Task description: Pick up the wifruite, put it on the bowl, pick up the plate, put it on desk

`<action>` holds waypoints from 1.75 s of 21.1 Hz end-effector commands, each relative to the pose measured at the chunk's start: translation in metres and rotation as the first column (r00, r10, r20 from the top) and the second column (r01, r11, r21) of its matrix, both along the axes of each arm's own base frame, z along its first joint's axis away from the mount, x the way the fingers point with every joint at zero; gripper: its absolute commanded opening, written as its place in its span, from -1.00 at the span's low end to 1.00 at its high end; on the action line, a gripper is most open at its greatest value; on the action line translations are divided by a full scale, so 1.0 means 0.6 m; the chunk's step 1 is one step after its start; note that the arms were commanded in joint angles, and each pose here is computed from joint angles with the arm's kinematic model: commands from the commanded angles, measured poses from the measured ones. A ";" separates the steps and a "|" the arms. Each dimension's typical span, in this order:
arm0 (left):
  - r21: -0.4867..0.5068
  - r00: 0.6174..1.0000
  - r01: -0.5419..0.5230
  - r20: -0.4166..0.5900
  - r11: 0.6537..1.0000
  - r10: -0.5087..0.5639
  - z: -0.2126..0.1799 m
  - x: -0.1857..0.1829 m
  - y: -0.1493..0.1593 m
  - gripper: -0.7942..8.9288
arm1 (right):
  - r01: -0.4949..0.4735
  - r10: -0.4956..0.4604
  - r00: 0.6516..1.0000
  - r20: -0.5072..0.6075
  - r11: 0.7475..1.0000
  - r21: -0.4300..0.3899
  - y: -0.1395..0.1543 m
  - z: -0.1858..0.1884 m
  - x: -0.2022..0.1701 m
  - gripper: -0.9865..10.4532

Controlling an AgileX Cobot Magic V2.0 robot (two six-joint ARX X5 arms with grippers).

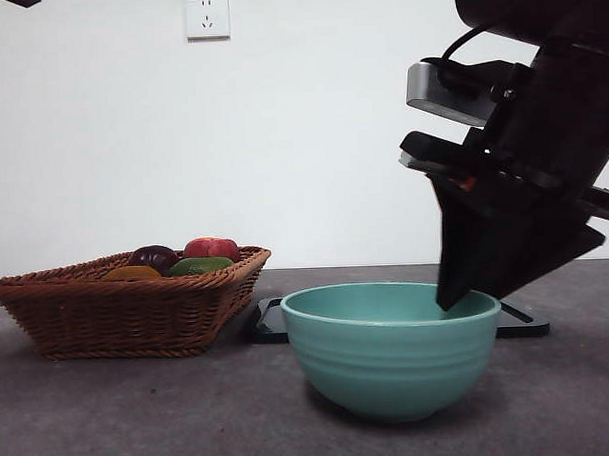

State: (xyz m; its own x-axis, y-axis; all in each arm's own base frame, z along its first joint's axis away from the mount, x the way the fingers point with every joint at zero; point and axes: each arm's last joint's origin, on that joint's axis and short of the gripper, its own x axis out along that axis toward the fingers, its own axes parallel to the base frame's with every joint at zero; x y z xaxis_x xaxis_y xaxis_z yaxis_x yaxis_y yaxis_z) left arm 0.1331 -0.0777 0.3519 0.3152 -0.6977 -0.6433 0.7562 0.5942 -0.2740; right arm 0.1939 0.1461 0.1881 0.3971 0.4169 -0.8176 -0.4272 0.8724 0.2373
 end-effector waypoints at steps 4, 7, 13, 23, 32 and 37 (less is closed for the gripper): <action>-0.004 1.000 0.016 0.018 1.000 -0.016 0.006 0.001 -0.002 -0.07 | 0.015 -0.020 0.997 0.074 0.997 0.070 0.004 0.050 0.001 -0.42; -0.005 1.000 0.016 0.018 1.000 -0.016 0.006 0.001 -0.002 -0.07 | -0.005 -0.012 0.984 0.178 0.995 0.098 -0.008 0.124 -0.013 -0.42; -0.005 1.000 0.016 0.018 1.000 -0.016 0.006 0.001 -0.002 -0.07 | -0.114 0.086 0.961 0.262 0.989 0.093 -0.055 0.248 -0.079 -0.42; -0.004 1.000 0.015 0.017 1.000 -0.015 0.006 0.001 -0.002 -0.07 | -0.232 0.219 0.971 0.096 0.959 0.163 -0.102 0.258 -0.158 -0.42; -0.003 1.000 0.015 0.013 1.000 -0.015 0.006 0.001 -0.002 -0.07 | -0.233 0.218 0.970 0.107 0.958 0.168 -0.101 0.260 -0.156 -0.42; -0.003 1.000 0.015 0.013 1.000 -0.015 0.006 0.001 -0.002 -0.08 | -0.234 0.218 0.970 0.107 0.958 0.167 -0.101 0.260 -0.156 -0.42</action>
State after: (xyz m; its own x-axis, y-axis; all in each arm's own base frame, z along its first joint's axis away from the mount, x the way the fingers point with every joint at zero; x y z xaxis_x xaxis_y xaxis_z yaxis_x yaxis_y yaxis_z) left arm 0.1329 -0.0776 0.3516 0.3125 -0.6965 -0.6460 0.7550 0.5948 -0.2760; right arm 0.0993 0.0839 0.3400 0.3379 0.6285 -0.7006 -0.6131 0.7117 0.3428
